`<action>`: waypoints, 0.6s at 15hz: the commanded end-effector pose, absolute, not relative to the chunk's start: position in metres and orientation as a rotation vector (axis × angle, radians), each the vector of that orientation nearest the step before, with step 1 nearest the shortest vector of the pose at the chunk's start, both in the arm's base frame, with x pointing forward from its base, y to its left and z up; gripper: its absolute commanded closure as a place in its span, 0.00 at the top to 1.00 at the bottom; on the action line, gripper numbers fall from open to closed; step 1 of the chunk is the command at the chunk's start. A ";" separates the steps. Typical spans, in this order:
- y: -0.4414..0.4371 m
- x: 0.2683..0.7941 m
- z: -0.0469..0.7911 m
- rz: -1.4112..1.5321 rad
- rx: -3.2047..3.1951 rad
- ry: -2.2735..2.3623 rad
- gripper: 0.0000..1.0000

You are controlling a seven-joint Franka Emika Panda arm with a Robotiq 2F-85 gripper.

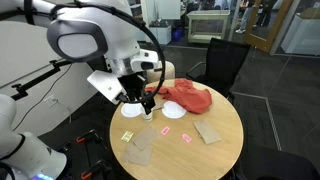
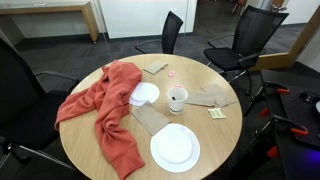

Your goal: Remove the black pen from the white cup

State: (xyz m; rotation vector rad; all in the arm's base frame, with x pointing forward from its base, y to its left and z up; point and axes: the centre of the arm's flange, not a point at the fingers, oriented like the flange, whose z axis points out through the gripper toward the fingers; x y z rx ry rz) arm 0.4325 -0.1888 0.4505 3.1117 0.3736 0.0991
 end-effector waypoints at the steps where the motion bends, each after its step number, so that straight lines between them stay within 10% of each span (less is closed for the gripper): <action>1: -0.189 0.433 0.451 0.099 3.112 0.374 1.00; 9: -0.185 0.438 0.451 0.120 3.099 0.420 1.00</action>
